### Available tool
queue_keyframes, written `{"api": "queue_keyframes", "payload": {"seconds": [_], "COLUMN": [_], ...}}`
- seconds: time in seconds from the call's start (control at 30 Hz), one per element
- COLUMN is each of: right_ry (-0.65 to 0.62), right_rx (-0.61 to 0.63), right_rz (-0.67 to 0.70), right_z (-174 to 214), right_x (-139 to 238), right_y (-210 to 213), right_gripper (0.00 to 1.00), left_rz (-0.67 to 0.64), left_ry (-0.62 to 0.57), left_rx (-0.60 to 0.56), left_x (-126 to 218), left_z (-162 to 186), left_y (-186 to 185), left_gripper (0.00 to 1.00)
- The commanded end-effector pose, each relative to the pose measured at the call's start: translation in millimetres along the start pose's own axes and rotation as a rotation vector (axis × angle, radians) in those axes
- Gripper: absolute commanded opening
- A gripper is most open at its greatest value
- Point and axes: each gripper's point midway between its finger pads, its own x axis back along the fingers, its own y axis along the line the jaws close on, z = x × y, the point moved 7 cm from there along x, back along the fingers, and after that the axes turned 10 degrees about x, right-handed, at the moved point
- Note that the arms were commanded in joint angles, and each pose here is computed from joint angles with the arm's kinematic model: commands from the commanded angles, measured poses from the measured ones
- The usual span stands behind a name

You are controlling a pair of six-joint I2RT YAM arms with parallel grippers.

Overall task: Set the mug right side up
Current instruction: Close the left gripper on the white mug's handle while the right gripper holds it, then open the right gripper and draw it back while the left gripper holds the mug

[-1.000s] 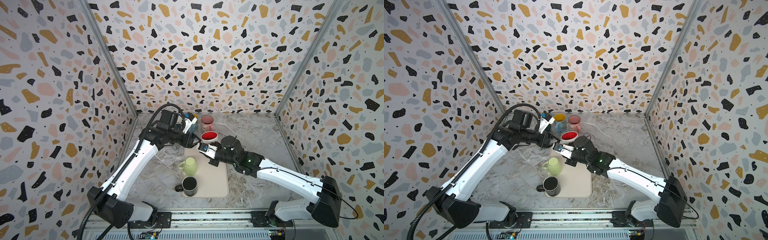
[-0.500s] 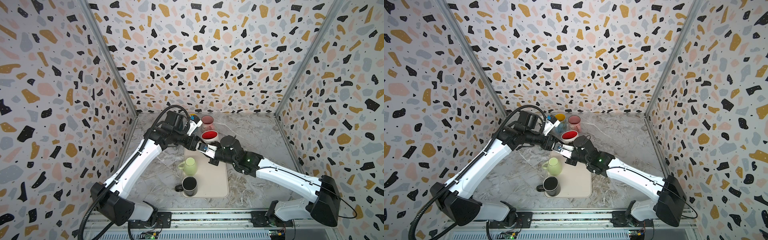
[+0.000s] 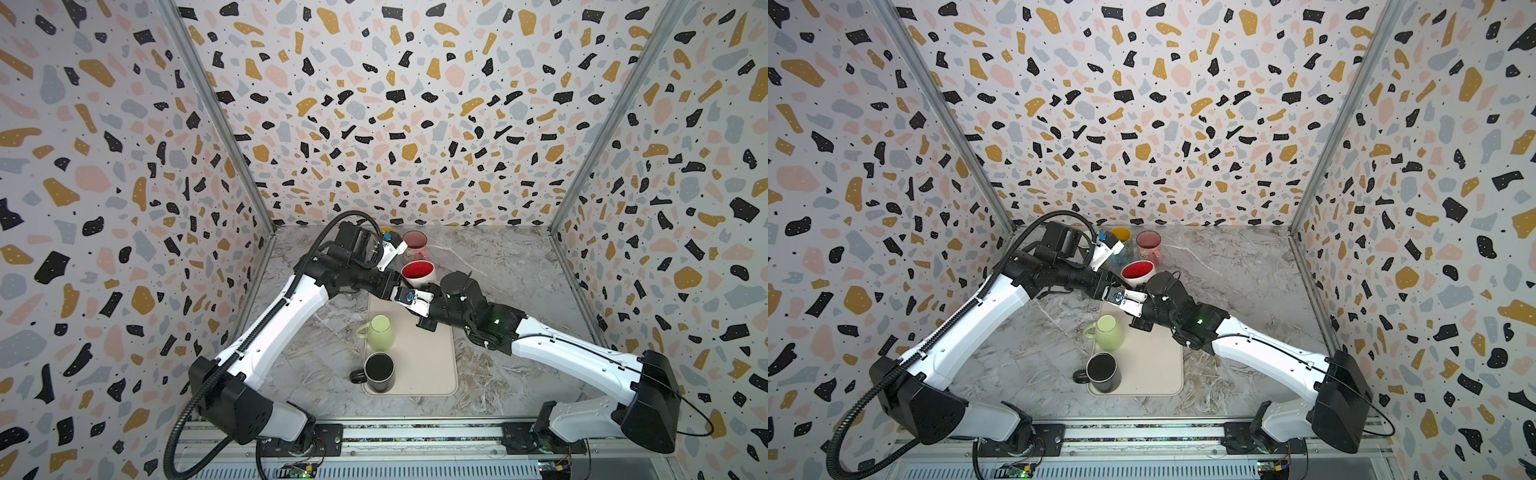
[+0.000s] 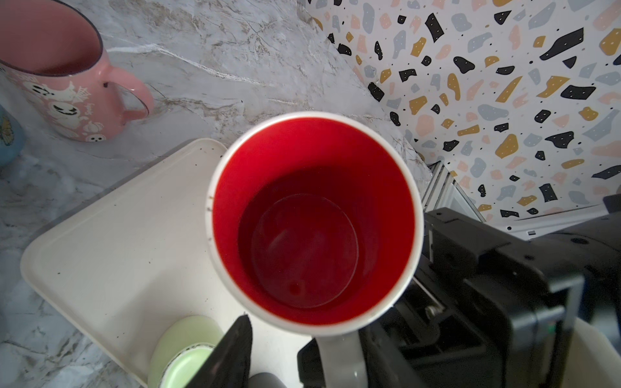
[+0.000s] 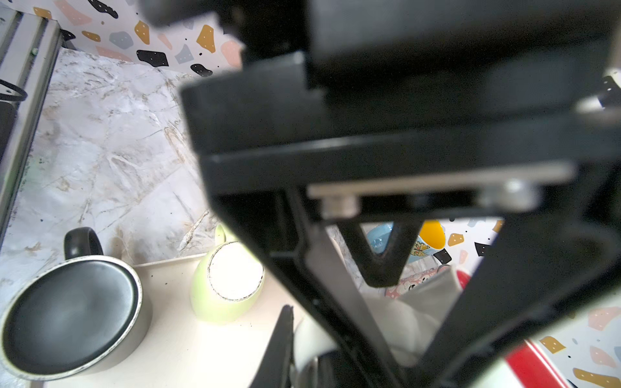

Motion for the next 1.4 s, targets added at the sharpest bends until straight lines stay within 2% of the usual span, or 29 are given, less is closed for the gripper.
{"api": "queue_keyframes", "payload": {"seconds": [0.0, 0.2, 0.3, 0.4, 0.7, 0.87, 1.07, 1.37], "right_ry": [-0.141, -0.145, -0.148, -0.148, -0.125, -0.096, -0.046, 0.056], "right_rx": [0.049, 0.057, 0.066, 0.072, 0.059, 0.056, 0.053, 0.019], "right_rz": [0.129, 0.146, 0.167, 0.184, 0.213, 0.223, 0.231, 0.237], "right_z": [-35, -36, -37, -36, -33, -29, -23, -10], "right_x": [23, 24, 26, 28, 29, 32, 34, 47], "right_y": [-25, -26, -28, -30, -31, -32, -32, -29], "right_gripper": [0.0, 0.0, 0.0, 0.0, 0.01, 0.21, 0.39, 0.38], "left_rz": [0.008, 0.014, 0.022, 0.028, 0.032, 0.017, -0.014, -0.136], "left_ry": [0.031, 0.054, 0.073, 0.082, -0.014, -0.057, -0.088, -0.157], "left_rx": [0.016, 0.026, 0.024, 0.021, 0.013, 0.007, 0.003, 0.013], "left_x": [-9, -12, -15, -17, -13, -11, -13, -20], "left_z": [6, 11, 16, 18, 2, -11, -26, -59], "left_y": [4, 4, 2, 1, -7, -8, -6, 17], "left_gripper": [0.44, 0.28, 0.11, 0.0, 0.0, 0.0, 0.0, 0.0]}}
